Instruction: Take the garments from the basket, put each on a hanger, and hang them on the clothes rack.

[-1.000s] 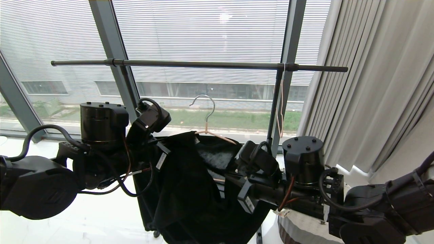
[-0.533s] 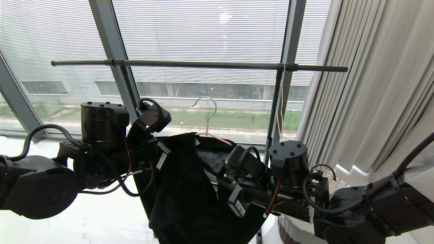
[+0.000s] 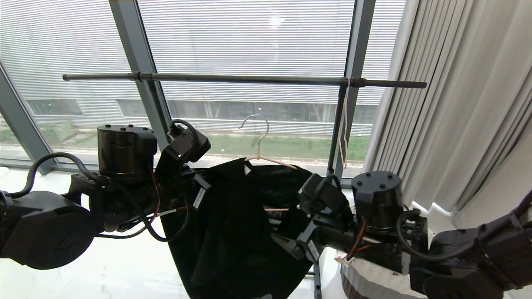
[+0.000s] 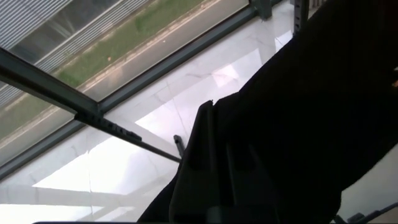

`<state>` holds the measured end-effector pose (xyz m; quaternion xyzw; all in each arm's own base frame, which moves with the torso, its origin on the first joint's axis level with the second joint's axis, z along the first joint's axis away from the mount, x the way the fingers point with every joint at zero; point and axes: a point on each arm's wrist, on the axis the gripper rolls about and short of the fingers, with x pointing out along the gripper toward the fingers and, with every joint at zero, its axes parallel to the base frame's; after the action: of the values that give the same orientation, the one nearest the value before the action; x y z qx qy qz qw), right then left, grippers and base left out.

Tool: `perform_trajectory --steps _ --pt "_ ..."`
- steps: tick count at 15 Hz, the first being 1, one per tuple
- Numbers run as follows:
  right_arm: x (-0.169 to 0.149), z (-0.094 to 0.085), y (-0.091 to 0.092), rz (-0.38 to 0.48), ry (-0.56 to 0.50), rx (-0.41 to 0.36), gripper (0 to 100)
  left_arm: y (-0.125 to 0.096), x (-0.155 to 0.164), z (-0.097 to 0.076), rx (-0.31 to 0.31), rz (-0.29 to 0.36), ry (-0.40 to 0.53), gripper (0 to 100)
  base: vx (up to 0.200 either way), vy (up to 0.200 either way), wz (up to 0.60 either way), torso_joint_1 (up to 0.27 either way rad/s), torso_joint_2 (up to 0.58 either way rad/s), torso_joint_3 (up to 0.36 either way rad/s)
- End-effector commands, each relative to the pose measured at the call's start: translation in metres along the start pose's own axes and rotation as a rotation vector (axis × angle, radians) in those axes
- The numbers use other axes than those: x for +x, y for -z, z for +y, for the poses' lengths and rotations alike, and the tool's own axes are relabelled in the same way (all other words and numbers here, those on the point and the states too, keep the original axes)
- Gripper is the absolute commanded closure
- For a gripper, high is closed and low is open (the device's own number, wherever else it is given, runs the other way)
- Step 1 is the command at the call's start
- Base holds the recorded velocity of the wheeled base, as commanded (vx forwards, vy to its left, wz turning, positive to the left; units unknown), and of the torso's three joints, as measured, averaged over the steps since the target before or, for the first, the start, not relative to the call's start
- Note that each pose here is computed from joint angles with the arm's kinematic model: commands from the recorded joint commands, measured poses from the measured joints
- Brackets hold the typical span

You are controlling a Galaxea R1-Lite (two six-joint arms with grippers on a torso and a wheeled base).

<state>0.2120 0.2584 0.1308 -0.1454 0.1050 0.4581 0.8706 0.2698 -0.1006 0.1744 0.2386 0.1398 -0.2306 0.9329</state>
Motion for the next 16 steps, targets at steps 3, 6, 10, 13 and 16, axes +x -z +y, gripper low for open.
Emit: perform_trajectory --steps 3,6,10,13,16 --pt "-0.071 -0.044 0.008 -0.026 0.078 0.007 0 -0.001 -0.002 -0.001 -0.094 -0.024 0.046 100 0.0 0.0 0.0 0.0 0.0 0.0" --pt "-0.094 -0.059 0.013 -0.03 0.126 0.003 0 -0.004 -0.006 -0.004 -0.106 -0.087 0.173 100 0.0 0.0 0.0 0.0 0.0 0.0" --pt "-0.103 -0.08 0.015 -0.017 0.185 -0.019 0 -0.003 -0.008 -0.013 -0.071 -0.151 0.366 100 0.0 0.0 0.0 0.0 0.0 0.0" --pt "-0.117 -0.108 -0.003 0.022 0.188 0.009 0 -0.004 -0.009 -0.016 -0.008 -0.213 0.472 100 0.0 0.0 0.0 0.0 0.0 0.0" --pt "-0.139 -0.133 -0.029 0.081 0.127 0.01 0 -0.006 -0.012 -0.017 0.055 -0.261 0.513 100 0.0 0.0 0.0 0.0 0.0 0.0"
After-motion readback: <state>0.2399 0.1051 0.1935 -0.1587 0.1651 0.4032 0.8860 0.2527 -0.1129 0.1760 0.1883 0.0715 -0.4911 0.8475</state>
